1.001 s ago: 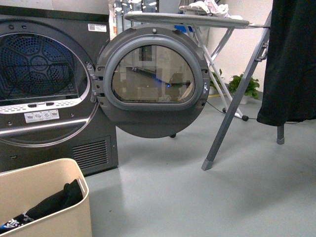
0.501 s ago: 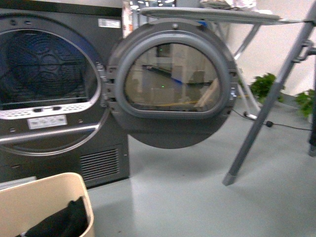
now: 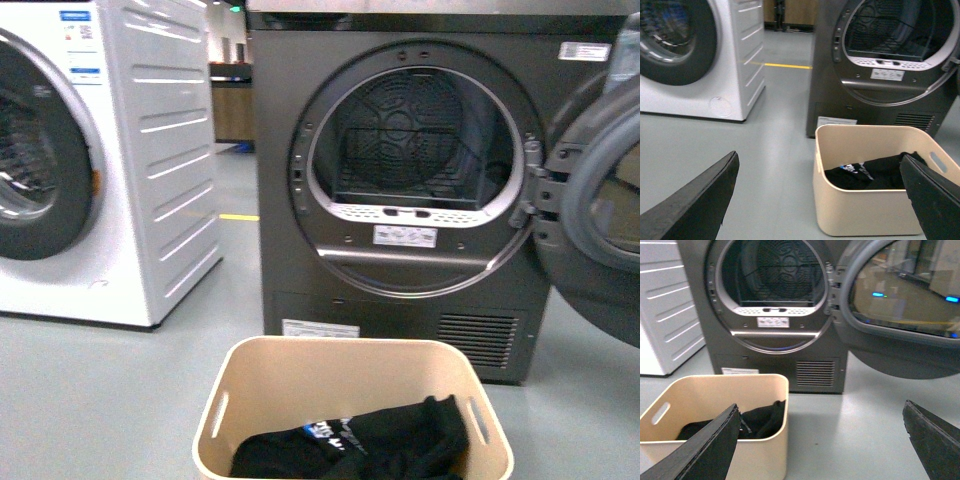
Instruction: Move hamper under clothes hanger
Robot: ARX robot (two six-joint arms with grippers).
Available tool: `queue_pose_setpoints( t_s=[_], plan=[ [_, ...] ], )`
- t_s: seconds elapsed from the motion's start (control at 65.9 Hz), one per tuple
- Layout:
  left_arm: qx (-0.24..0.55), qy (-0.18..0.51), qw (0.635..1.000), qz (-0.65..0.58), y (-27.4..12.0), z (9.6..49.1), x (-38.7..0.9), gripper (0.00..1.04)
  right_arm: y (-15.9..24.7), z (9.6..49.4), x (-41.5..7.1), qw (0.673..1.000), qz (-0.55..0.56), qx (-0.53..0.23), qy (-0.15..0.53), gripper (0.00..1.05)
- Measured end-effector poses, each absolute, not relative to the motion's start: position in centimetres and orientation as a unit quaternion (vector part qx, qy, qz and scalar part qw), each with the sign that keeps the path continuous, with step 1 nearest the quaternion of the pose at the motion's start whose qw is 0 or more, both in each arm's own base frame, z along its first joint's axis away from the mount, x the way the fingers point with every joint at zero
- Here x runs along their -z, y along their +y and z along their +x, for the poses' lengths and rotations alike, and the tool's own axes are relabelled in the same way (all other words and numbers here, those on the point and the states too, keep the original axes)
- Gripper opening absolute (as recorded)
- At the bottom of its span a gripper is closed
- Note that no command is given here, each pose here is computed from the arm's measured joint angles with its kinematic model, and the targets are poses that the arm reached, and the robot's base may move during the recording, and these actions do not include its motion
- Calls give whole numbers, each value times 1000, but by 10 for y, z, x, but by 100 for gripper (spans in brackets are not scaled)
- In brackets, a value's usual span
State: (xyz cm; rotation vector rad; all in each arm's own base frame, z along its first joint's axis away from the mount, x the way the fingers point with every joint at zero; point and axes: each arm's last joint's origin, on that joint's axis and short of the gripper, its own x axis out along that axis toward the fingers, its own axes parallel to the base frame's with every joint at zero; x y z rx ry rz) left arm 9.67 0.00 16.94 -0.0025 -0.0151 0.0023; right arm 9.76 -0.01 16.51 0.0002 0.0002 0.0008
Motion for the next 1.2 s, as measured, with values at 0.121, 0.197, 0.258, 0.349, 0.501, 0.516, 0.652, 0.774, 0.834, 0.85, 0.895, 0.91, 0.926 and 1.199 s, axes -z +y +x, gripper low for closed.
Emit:
queue_pose_setpoints(
  t_s=[0.121, 0.197, 0.258, 0.349, 0.501, 0.516, 0.652, 0.774, 0.834, 0.85, 0.895, 0.91, 0.926, 1.199],
  plan=[
    [-3, -8, 1000, -1, 0, 97, -170, 98, 0, 98, -165, 1000, 0, -4, 0, 97],
    [-2, -8, 1000, -1, 0, 97, -170, 98, 0, 98, -165, 1000, 0, -1, 0, 97],
    [-1, -8, 1000, -1, 0, 97, -170, 98, 0, 98, -165, 1000, 0, -1, 0, 97],
    [-1, -8, 1000, -1, 0, 97, -170, 98, 0, 98, -165, 1000, 0, -1, 0, 97],
    [-1, -8, 1000, -1, 0, 97, -170, 98, 0, 98, -165, 1000, 0, -1, 0, 97],
    [-1, -8, 1000, -1, 0, 97, -170, 98, 0, 98, -165, 1000, 0, -1, 0, 97],
    [-1, -8, 1000, -1, 0, 97, -170, 98, 0, 98, -165, 1000, 0, -1, 0, 97],
    [-2, -7, 1000, -1, 0, 97, -169, 98, 0, 98, -165, 1000, 0, -1, 0, 97],
    [0, -6, 1000, -3, 0, 97, -169, 98, 0, 98, -165, 1000, 0, -1, 0, 97],
    [9, 27, 999, -19, -1, 97, -169, 98, 0, 98, -165, 1000, 0, -1, 0, 97],
    [3, 158, 985, -67, -2, 98, -168, 98, 0, 98, -165, 999, 17, -23, 27, 97],
    [4, 189, 979, -76, -2, 99, -168, 98, 0, 98, -165, 998, 26, -34, 47, 97],
    [5, 216, 972, -92, -2, 99, -167, 98, 0, 98, -165, 997, 31, -38, 56, 97],
    [-17, 252, 956, -152, 25, 152, -198, 98, -6, 137, -208, 993, 58, -56, 81, 97]
  ],
)
